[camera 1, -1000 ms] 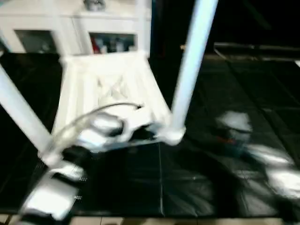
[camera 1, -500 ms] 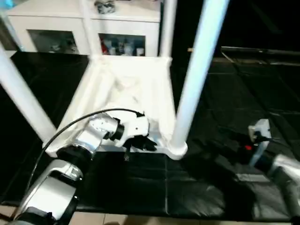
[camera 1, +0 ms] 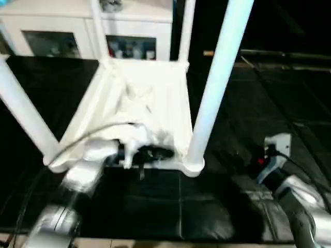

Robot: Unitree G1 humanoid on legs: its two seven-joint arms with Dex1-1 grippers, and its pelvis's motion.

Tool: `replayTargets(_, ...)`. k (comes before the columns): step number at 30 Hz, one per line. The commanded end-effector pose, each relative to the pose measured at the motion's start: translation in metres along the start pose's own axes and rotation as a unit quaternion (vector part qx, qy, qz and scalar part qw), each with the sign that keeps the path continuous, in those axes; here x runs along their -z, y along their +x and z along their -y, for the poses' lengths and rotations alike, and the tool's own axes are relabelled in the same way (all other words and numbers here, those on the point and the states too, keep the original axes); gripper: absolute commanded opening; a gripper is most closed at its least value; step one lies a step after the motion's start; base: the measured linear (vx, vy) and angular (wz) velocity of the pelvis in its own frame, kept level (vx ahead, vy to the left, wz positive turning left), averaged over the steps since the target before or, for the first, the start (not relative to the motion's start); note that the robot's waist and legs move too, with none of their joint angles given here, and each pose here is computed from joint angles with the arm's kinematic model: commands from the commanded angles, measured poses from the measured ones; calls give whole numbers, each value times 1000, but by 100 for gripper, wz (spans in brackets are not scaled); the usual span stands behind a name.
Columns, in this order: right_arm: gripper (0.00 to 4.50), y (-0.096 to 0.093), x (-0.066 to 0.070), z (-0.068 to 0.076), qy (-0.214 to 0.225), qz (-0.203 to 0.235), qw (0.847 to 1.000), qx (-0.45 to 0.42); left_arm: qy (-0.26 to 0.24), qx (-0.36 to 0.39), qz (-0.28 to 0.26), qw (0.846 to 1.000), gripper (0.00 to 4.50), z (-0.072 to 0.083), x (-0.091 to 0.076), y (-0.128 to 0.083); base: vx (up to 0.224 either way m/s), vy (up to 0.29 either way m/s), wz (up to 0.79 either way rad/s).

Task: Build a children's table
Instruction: Rotate leg to tighten, then move to table

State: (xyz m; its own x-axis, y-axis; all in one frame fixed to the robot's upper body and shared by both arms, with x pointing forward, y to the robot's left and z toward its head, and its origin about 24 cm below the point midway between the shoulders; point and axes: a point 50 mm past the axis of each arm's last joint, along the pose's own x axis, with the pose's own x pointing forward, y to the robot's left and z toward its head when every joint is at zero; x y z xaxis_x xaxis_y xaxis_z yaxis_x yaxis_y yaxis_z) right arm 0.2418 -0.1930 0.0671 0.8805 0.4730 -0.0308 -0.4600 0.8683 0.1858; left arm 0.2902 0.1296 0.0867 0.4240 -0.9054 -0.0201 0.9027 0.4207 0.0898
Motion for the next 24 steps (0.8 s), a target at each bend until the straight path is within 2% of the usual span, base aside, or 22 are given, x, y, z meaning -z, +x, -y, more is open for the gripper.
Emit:
replayTargets(1,450,2,-5,-6,-23,17,999,17,-2,-68,32,997,137,1,-9,-1,0,0,0)
replayTargets(2,450,7,-8,-12,-46,28,998,29,-25,-169,49,984,141,4,-8,-7,0,0,0)
replayTargets(3,450,8,-9,-14,-65,29,997,34,-30,-199,52,978,150,5,-8,-9,0,0,0)
replayTargets(4,450,8,-9,-14,-65,29,997,34,-30,-199,52,978,163,5,-8,-9,0,0,0)
replayTargets(7,450,9,0,-20,-23,-8,999,45,-46,-299,48,952,163,14,-6,-27,0,0,0)
replayTargets(10,450,8,7,-25,-21,-21,998,47,-46,-361,31,931,163,19,0,-43,0,0,0)
replayTargets(11,450,8,10,-26,-13,-21,998,58,-44,-381,8,923,163,23,5,-50,0,0,0)
replayTargets(15,450,8,16,-25,4,-25,996,81,-47,-405,-11,913,163,29,7,-57,0,0,0)
replayTargets(24,450,11,20,-30,10,-34,996,80,-48,-411,-41,909,163,27,5,-55,0,0,0)
